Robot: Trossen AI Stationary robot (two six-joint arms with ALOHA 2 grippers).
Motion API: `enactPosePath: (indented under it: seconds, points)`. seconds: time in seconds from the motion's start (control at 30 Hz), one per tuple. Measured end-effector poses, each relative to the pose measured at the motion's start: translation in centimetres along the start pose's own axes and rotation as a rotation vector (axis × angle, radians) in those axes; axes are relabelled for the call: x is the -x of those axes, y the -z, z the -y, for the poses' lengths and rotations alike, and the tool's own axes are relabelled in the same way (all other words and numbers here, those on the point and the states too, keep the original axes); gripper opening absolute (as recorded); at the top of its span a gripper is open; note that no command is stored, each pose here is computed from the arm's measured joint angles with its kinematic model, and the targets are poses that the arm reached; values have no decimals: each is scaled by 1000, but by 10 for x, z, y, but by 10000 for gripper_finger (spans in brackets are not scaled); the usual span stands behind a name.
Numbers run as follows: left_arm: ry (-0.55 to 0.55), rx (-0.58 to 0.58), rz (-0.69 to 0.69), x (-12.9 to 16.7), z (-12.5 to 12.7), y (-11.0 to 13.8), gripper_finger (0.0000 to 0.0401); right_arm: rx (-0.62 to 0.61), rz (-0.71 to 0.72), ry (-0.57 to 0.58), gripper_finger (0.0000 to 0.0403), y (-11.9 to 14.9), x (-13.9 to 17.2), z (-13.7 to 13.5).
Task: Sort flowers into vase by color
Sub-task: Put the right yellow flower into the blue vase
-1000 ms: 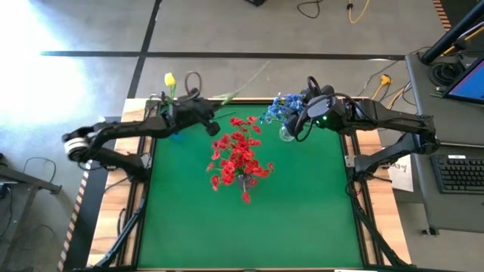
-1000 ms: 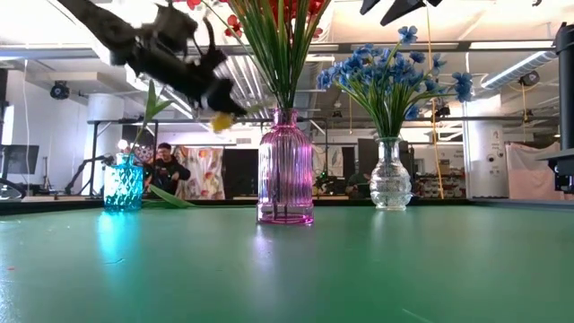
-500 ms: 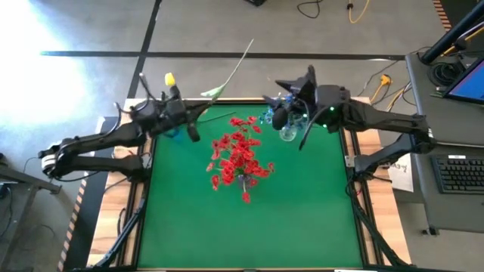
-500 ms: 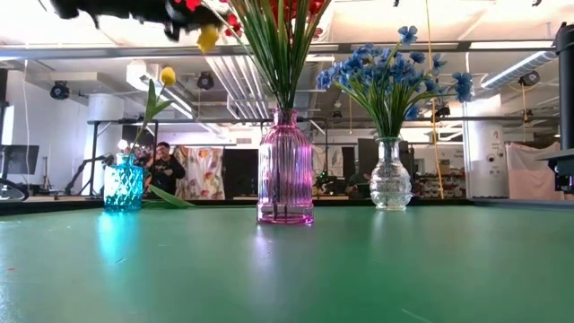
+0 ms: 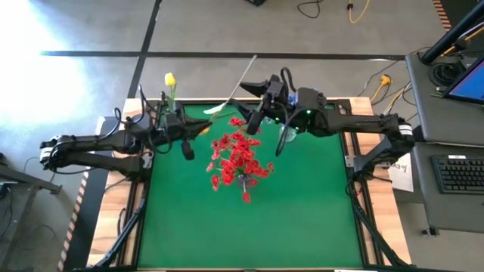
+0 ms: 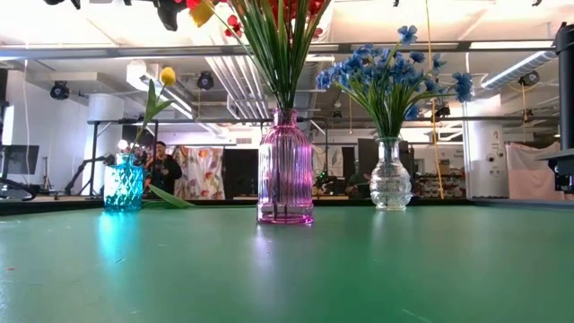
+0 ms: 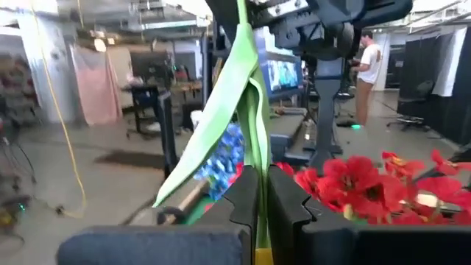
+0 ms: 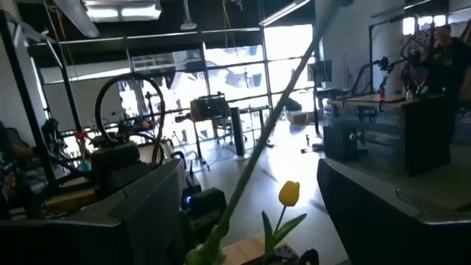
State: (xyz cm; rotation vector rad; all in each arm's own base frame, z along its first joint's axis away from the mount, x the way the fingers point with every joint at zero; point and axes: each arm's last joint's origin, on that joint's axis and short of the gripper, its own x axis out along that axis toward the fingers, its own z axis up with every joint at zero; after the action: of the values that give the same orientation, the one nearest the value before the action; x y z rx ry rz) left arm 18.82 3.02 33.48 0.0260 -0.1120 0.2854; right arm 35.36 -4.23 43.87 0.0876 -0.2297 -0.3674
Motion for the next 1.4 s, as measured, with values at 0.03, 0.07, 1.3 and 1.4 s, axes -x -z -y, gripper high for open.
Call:
enactPosePath:
  seconds: [0.03,0.07,1.3,1.4]
  points:
    - [5,20,-9,0,1,1,0,0,1,1,302,1,-1,0]
    - [9,36,-15,0,2,2,0,0,-1,1,302,2,-2,0]
    - [21,61,-65,-9,7,11,0,-30,-31,15,24,9,-5,2]
    - [22,54,-73,-10,7,13,0,-34,-22,22,51,8,-5,3]
